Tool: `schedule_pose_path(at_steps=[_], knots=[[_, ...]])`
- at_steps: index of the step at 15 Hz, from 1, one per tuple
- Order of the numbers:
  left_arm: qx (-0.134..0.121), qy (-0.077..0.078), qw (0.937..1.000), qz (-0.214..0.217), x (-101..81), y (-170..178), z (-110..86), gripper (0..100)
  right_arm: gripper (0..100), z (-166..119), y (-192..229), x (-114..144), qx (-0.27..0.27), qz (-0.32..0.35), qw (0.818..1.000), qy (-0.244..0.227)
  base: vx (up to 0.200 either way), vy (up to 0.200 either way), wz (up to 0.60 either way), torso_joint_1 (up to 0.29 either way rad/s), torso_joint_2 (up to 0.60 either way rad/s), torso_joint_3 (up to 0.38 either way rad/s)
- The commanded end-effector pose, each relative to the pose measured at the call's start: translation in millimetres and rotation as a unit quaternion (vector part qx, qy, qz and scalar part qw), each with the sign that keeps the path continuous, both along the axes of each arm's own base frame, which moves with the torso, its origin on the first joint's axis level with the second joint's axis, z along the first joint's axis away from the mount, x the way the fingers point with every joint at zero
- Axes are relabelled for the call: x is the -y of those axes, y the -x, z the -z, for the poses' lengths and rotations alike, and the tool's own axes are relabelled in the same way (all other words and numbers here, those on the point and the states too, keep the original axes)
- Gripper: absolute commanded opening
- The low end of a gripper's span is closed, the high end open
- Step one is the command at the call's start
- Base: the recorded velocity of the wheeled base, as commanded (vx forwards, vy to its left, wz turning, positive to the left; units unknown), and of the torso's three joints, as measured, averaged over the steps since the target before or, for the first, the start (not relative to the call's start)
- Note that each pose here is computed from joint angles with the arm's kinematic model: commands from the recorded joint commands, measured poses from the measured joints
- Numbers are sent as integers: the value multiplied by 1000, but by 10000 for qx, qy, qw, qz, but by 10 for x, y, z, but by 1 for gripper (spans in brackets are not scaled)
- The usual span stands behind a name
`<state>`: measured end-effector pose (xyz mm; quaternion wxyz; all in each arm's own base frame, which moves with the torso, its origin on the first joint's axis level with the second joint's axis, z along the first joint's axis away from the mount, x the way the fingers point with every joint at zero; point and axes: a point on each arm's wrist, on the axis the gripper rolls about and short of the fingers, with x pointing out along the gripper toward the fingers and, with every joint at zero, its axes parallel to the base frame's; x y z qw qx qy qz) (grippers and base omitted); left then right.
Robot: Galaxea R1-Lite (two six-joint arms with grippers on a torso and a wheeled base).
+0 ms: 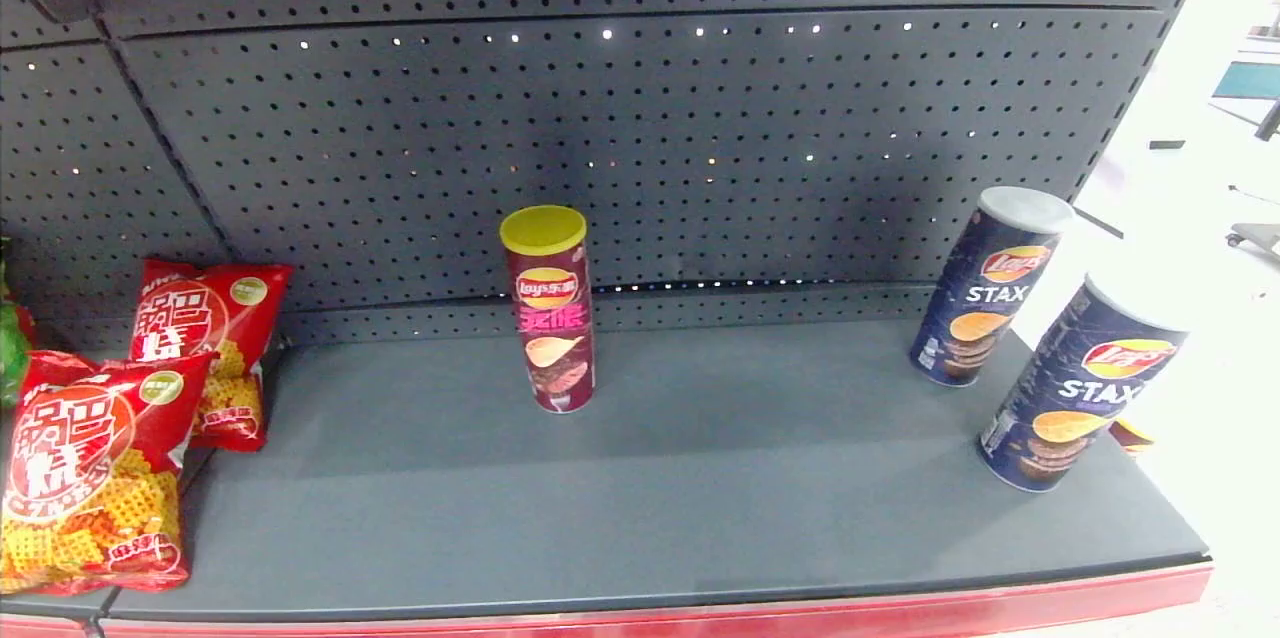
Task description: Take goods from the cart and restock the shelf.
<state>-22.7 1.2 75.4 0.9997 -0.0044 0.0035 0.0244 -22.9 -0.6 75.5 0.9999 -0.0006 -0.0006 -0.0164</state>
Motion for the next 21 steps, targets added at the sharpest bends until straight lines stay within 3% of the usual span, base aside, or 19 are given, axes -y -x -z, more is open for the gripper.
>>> schedule_pose_path(at_steps=[1,21], knots=[[-2,1,10000,-2,0,0,0,100,100,0,-1,0,-6,-3,10000,1,0,-200,0,2,7,-2],[-2,9,10000,-2,0,0,0,100,100,0,-1,0,-6,-10,10000,-6,0,-200,0,2,1,1]])
